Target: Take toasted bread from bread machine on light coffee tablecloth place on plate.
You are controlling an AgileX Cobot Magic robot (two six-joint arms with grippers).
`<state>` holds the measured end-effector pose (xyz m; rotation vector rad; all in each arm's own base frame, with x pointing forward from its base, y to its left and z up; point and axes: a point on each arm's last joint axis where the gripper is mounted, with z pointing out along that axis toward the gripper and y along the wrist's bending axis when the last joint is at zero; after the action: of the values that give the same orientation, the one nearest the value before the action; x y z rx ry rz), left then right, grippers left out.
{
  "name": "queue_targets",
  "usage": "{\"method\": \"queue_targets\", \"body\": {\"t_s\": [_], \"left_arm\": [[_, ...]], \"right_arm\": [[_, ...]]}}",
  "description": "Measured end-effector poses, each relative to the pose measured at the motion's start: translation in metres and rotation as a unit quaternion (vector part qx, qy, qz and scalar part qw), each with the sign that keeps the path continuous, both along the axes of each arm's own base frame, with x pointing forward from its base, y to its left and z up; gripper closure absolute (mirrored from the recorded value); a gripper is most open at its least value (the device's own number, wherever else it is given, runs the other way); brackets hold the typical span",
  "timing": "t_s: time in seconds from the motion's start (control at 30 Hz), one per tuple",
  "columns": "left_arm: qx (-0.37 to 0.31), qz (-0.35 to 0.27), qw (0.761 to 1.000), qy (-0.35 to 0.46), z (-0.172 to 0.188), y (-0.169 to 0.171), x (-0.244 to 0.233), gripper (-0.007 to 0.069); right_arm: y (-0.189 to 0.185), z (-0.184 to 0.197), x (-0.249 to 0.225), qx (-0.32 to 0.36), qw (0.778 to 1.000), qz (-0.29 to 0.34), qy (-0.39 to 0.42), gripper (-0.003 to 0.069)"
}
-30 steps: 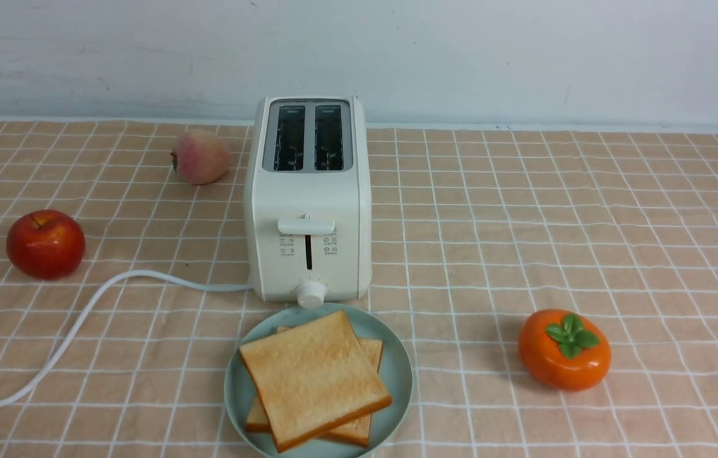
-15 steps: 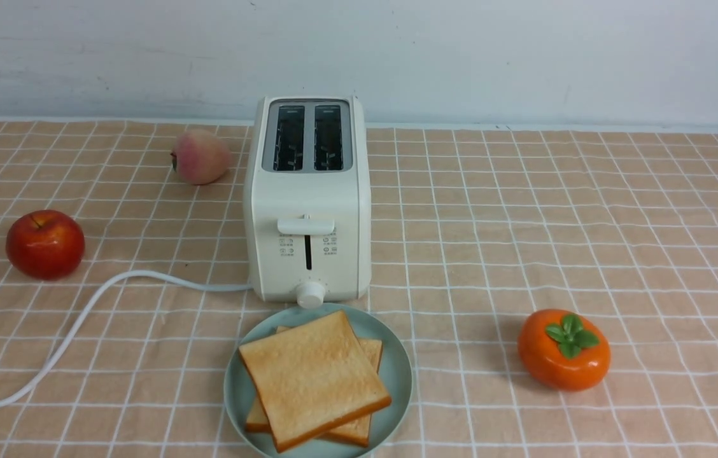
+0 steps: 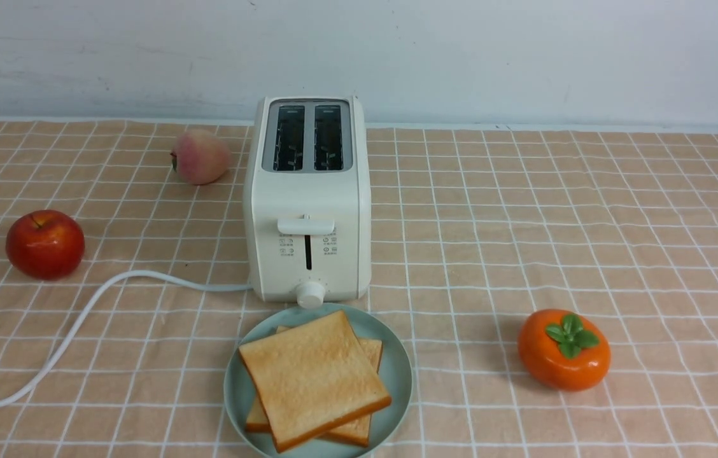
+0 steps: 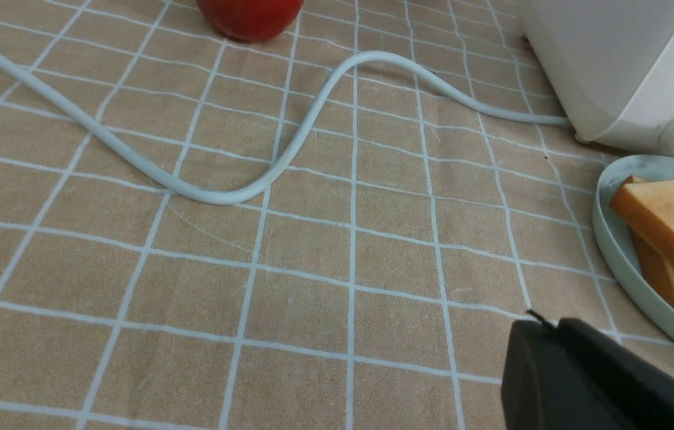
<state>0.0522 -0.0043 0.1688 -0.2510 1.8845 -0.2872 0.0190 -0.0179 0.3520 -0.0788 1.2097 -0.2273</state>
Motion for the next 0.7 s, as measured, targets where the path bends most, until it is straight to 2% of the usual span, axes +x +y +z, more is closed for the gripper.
{"method": "queue_targets", "body": {"t_s": [0.17, 0.23, 0.33, 0.37, 0.43, 0.7], "left_arm": [[0.000, 0.000, 1.000, 0.000, 0.000, 0.000, 0.000, 0.0602], [0.000, 0.000, 1.000, 0.000, 0.000, 0.000, 0.000, 0.0598], [0.000, 0.000, 1.000, 0.000, 0.000, 0.000, 0.000, 0.0594], [0.000, 0.000, 1.000, 0.000, 0.000, 0.000, 0.000, 0.0592], [0.000, 0.000, 1.000, 0.000, 0.000, 0.000, 0.000, 0.0589], [0.000, 0.000, 1.000, 0.000, 0.000, 0.000, 0.000, 0.0584]], "right_arm": [[0.001, -0.001, 0.001, 0.006, 1.000, 0.005, 0.003, 0.0568], [0.003, -0.006, 0.003, 0.069, 0.997, 0.039, 0.017, 0.0564], [0.007, -0.012, 0.005, 0.170, 0.980, 0.093, 0.052, 0.0562], [0.009, -0.015, 0.005, 0.184, 0.975, 0.105, 0.063, 0.0562], [0.013, -0.020, 0.007, 0.195, 0.969, 0.127, 0.083, 0.0561], [0.028, -0.051, 0.020, 0.149, 0.965, 0.179, 0.122, 0.0552]]}}
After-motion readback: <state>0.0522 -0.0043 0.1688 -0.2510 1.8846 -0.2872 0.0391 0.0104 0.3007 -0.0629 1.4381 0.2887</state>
